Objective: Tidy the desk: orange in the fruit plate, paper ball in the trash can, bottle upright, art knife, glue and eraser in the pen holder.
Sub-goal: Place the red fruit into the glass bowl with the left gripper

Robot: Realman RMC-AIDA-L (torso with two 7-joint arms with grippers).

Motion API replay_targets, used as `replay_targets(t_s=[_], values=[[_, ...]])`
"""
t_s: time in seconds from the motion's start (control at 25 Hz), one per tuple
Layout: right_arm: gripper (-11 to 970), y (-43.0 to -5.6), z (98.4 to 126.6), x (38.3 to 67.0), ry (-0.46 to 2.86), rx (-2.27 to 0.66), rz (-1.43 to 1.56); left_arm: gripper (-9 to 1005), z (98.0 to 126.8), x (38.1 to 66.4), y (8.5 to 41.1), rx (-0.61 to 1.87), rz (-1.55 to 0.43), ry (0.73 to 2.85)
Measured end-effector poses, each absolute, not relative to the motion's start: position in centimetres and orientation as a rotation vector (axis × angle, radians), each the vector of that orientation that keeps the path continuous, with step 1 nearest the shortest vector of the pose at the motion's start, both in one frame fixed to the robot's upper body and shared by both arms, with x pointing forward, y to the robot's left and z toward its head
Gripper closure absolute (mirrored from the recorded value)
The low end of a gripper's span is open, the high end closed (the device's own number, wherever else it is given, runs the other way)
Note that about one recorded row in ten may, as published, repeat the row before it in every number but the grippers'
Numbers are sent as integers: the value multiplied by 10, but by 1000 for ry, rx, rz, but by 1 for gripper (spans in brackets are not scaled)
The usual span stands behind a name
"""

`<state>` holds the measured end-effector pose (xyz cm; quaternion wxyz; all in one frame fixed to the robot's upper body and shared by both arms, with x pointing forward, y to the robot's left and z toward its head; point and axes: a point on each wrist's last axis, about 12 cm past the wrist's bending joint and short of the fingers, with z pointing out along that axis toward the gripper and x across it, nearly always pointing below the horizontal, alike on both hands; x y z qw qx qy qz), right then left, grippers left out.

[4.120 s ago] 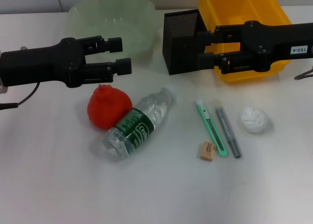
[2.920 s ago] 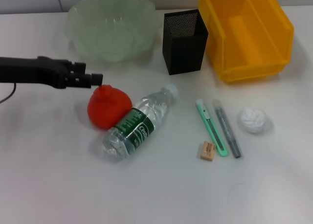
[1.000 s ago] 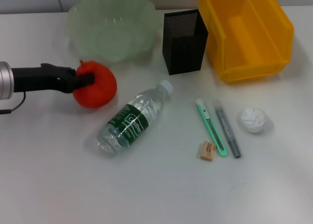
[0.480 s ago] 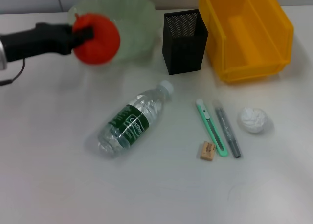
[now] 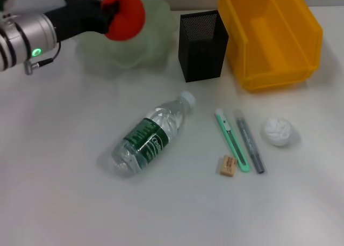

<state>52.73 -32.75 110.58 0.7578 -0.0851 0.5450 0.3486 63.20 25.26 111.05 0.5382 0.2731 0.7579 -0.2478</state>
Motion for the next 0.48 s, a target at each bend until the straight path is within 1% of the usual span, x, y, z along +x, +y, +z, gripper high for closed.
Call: replay_targets(t_s=[0.04,0.08,0.16,0.24,0.4,0.48], values=[[205,-327,1104,526,1191,-179,763,912,1104,645,244,643,-457,1780],[205,-327,1104,526,1191,-179,763,913,1103,647,242,652,-435,1779],[205,-328,1104,526,1193,-177,762,916,1102,648,241,657,-421,1779],[205,-328,1103,525,1195,-177,763,914,1098,653,235,681,-350,1798],[205,-327,1103,524,1192,-186,770,904,1094,653,232,719,-316,1798],[205,-325,1105,522,1190,-238,786,899,1094,653,232,721,-316,1797]])
